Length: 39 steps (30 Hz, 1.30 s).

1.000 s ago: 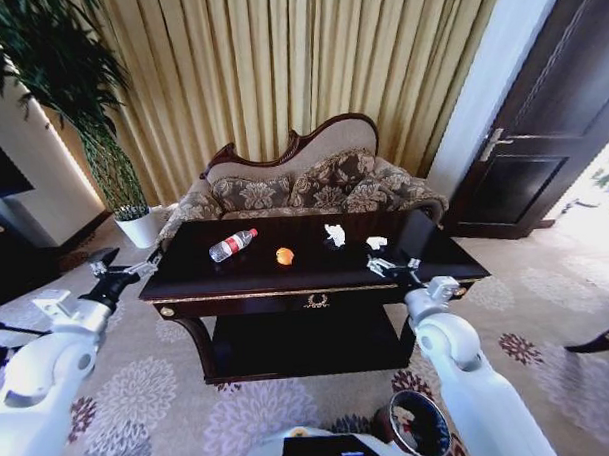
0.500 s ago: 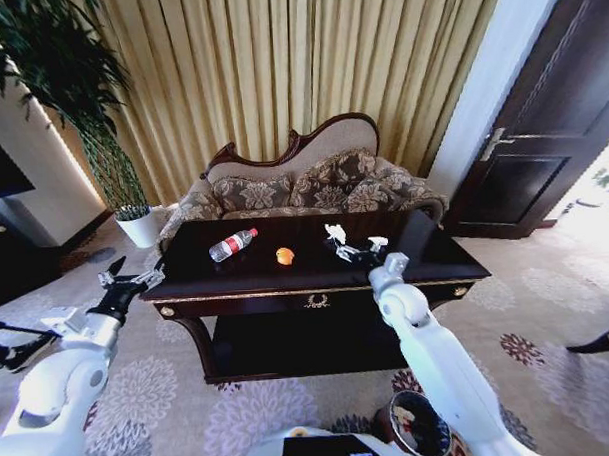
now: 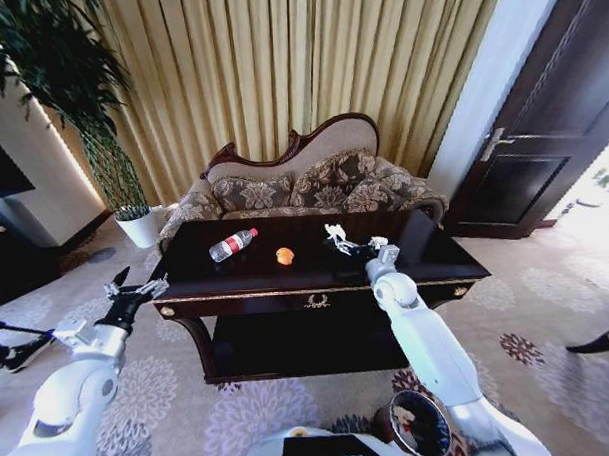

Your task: Move to the front of the table and place the trash on the table into the trash bin.

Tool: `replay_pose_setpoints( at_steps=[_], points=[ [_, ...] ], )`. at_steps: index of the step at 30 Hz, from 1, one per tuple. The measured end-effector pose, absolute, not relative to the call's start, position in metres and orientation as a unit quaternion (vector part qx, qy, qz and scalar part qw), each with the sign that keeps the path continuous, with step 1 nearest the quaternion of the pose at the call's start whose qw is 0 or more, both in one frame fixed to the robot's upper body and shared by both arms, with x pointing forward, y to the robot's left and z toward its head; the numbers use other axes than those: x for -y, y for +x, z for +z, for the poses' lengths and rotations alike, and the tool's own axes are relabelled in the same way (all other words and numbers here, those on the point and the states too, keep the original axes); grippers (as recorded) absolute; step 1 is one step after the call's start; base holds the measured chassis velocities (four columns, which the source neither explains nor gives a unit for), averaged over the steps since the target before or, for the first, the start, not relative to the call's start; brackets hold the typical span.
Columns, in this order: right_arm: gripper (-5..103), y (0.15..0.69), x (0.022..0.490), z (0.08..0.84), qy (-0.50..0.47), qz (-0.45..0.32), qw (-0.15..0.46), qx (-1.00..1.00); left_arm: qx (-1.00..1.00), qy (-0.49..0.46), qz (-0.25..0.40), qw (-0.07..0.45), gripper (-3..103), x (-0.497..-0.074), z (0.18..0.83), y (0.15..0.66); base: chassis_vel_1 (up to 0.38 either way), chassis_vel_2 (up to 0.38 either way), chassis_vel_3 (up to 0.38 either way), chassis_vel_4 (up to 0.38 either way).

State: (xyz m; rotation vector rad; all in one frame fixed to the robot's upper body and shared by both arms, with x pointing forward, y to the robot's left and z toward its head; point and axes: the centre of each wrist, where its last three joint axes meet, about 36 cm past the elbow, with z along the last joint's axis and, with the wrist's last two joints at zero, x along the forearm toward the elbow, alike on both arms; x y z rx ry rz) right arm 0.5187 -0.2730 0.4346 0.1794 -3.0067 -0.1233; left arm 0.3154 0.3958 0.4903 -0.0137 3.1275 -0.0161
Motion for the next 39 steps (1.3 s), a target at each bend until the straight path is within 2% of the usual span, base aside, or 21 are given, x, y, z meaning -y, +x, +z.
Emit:
replay_pose_setpoints(
  at_steps=[9, 18, 39],
  points=[
    [100, 0.516, 0.292, 0.426, 0.047, -0.025, 0.068, 0.996, -1.0, -0.003, -0.003, 0.005, 100, -0.395, 0.484, 0.315, 0.0, 0.0, 0.0, 0.0],
    [100, 0.535, 0.294, 0.406, 0.036, -0.028, 0.083, 0.995, -1.0, 0.0, 0.002, 0.008, 100, -0.394, 0.487, 0.313, 0.0, 0.0, 0.0, 0.0],
    [100, 0.537, 0.318, 0.408, 0.015, -0.018, 0.082, 0.996, -1.0, 0.005, 0.0, 0.016, 100, -0.388, 0.491, 0.306, 0.0, 0.0, 0.0, 0.0]
  ],
)
